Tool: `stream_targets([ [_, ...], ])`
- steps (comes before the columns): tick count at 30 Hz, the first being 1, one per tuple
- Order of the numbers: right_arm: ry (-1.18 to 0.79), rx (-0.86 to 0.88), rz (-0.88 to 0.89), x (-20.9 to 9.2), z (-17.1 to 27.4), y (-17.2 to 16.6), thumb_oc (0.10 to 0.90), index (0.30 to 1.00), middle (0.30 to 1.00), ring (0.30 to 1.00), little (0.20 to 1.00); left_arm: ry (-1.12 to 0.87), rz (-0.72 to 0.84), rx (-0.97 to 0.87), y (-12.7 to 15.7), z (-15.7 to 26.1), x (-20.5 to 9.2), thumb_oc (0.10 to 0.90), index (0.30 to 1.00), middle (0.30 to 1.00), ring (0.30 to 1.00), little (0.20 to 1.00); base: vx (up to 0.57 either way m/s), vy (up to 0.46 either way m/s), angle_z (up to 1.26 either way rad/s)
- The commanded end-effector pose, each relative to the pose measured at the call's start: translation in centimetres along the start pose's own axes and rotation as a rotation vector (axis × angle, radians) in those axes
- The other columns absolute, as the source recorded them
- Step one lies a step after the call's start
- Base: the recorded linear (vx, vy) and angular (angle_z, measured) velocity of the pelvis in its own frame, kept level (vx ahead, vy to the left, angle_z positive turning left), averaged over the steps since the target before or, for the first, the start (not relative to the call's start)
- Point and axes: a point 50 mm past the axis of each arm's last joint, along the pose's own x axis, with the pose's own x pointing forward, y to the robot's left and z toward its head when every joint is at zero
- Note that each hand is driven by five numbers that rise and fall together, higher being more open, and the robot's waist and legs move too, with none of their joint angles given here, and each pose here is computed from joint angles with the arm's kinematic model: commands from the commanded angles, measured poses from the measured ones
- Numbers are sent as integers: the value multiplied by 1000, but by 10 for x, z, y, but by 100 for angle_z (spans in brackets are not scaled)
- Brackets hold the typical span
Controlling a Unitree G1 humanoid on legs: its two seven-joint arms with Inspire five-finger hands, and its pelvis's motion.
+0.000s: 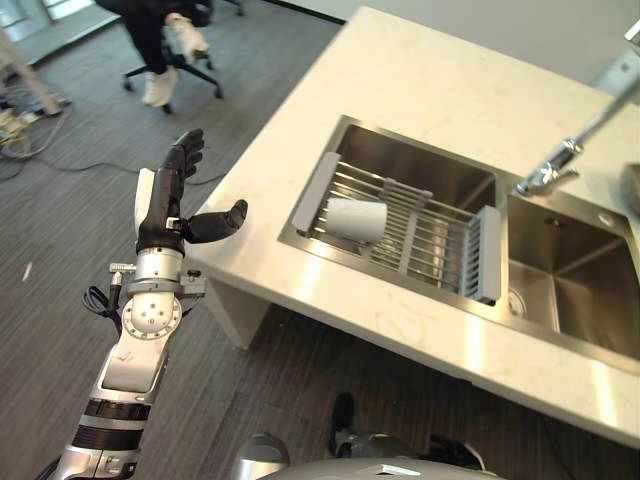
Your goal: Place the dishes in the dishwasher.
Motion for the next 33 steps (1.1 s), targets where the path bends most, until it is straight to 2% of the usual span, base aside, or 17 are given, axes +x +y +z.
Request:
stream_targets([
  [1,-8,-32,3,-2,-2,-2,800,900,900,900,900,-315,47,-25,10,58,26,800,900,900,900,900,11,-28,-47],
  [7,-16,-50,8,-4,-7,-4,800,900,900,900,900,-299,9,48,4,51,26,800,900,900,900,900,83,62,-79],
  [16,219,-10,11,-25,-83,-6,800,900,900,900,900,-308,-126,177,-8,48,27,800,900,900,900,900,25,140,-39],
  [22,283,28,26,-36,-108,-1,800,900,900,900,900,-314,-212,182,-18,48,24,800,900,900,900,900,16,64,-23],
  [33,262,14,40,-40,-111,0,800,900,900,900,900,-259,-209,157,-17,38,21,800,900,900,900,900,-4,51,-12],
])
